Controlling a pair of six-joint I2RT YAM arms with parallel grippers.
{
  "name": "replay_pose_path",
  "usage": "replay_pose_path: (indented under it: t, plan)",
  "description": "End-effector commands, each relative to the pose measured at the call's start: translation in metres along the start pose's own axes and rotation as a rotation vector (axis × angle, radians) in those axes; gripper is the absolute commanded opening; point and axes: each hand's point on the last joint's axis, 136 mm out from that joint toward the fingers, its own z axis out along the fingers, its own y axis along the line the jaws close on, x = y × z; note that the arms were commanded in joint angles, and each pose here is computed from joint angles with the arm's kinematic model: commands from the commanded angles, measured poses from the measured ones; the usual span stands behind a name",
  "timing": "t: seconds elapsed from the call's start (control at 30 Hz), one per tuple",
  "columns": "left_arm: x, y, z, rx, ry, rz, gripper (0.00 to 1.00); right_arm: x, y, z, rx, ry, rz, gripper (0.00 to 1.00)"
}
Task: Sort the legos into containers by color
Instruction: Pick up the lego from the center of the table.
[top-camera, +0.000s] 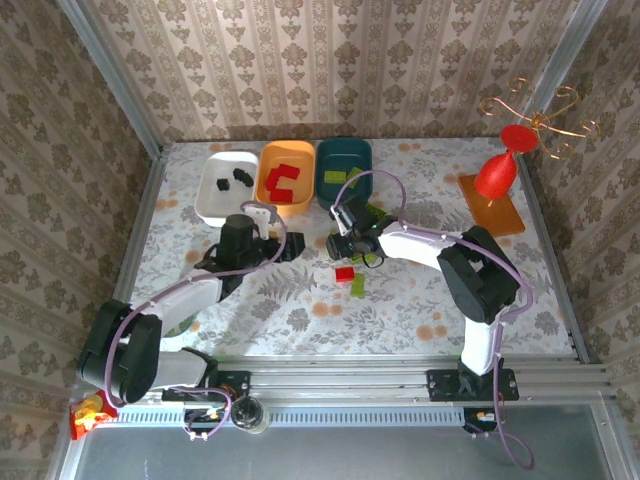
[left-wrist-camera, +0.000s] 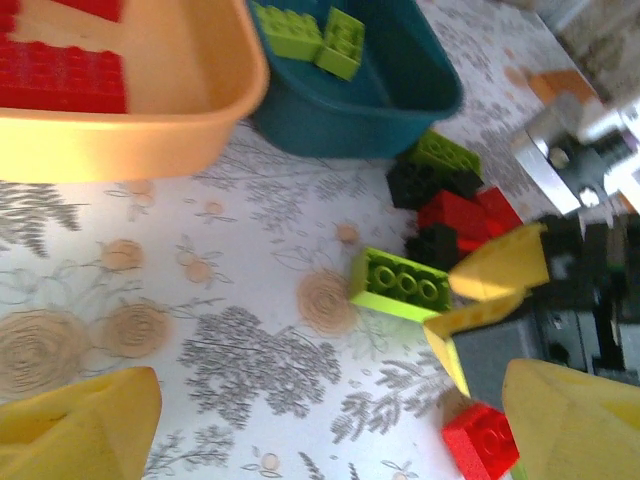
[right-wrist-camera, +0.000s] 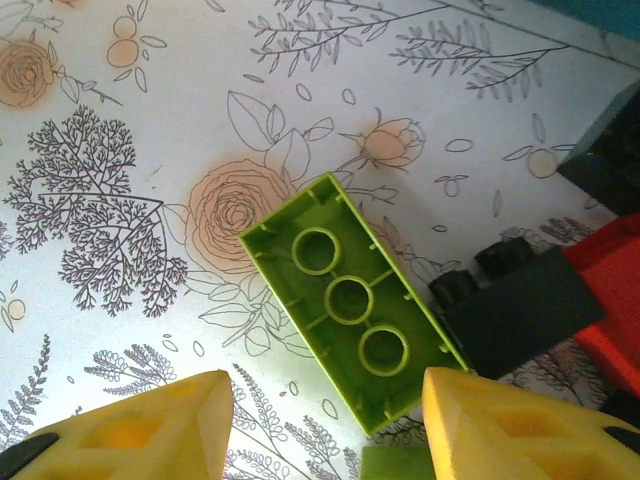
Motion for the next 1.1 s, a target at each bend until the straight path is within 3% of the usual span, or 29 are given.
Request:
replay_pose_path:
  t: [0.0,0.53,0.77,1.07]
  plan:
    - [-0.007,0.006,-0.009,0.016,-0.047,-0.066,0.89,0.000,-0.008,0.006,0.050,0.023,-0.021,0.55]
    - [-0.005,0.008,-0.004,0.024,-0.029,-0.082,0.89,-0.004,-0.023,0.002,0.139,0.016,-0.080,0.57]
    - [-0.004,0.010,-0.004,0.019,-0.029,-0.085,0.89,0.003,-0.025,0.004,0.143,0.031,-0.067,0.73]
    - [-0.004,0.010,-0.003,0.023,-0.025,-0.088,0.89,0.005,-0.014,0.015,0.090,0.033,-0.011,0.81]
